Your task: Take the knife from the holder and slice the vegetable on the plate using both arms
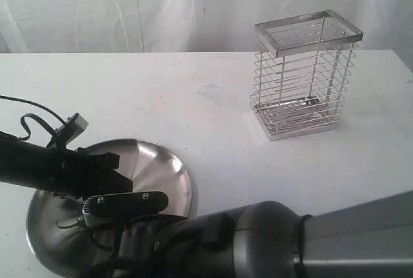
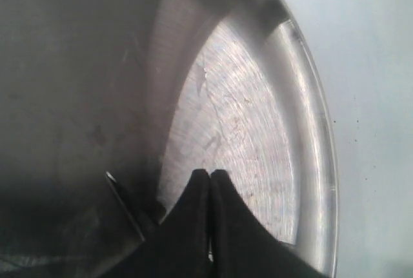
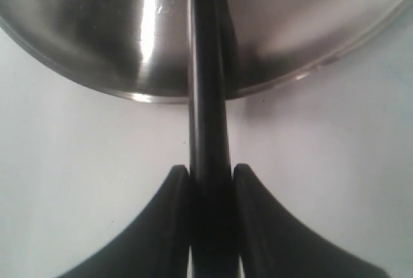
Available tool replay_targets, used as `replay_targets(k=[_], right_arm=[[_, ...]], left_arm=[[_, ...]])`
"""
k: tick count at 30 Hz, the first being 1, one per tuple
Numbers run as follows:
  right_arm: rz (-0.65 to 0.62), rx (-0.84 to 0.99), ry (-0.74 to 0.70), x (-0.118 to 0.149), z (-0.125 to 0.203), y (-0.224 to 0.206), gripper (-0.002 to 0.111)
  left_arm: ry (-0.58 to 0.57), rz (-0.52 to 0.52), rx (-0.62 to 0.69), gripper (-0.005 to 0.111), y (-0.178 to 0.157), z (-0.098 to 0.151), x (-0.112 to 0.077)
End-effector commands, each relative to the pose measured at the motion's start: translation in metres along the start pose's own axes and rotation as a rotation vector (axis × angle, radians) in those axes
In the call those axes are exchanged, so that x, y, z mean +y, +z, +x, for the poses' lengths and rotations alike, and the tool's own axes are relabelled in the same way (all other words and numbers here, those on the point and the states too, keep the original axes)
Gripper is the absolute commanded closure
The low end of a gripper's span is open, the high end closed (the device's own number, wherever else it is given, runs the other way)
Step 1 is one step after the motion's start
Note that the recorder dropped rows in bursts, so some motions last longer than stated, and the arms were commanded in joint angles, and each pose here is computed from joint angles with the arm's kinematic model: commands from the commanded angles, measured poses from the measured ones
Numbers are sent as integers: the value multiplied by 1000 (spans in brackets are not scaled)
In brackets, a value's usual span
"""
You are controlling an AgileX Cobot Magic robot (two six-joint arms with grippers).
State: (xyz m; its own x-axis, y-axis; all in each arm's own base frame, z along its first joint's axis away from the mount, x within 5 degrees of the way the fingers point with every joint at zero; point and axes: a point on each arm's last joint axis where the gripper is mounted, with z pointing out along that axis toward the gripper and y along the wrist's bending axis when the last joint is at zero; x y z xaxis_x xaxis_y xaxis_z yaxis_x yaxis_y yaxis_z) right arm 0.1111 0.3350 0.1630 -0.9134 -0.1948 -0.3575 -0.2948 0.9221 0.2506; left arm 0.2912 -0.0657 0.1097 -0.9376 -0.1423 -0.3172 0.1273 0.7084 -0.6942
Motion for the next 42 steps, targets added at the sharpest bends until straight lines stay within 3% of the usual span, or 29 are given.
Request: replay_targets(k=[1, 6, 13, 20, 30, 32, 36, 42], right_arm=[[34, 13, 21, -3, 0, 0, 108], [116, 82, 2, -10, 6, -1, 108], [110, 106, 6, -9, 9, 1, 108], [88, 248, 14, -7, 24, 13, 108], [88, 253, 17, -7, 25, 13, 108], [88, 248, 11, -7, 24, 13, 108], [85, 247, 11, -6, 24, 13, 108], [84, 240, 3, -6, 24, 13, 108]], left_arm=[[13, -131, 68, 107, 8, 12, 21], [-11, -145, 94, 107, 14, 17, 30], [-30, -155, 115, 107, 19, 21, 36], [-26, -155, 121, 107, 19, 22, 36], [-26, -154, 121, 107, 19, 22, 36], [-44, -111, 85, 107, 20, 15, 31], [60, 17, 25, 107, 9, -10, 4], [187, -41, -81, 107, -14, -26, -14]])
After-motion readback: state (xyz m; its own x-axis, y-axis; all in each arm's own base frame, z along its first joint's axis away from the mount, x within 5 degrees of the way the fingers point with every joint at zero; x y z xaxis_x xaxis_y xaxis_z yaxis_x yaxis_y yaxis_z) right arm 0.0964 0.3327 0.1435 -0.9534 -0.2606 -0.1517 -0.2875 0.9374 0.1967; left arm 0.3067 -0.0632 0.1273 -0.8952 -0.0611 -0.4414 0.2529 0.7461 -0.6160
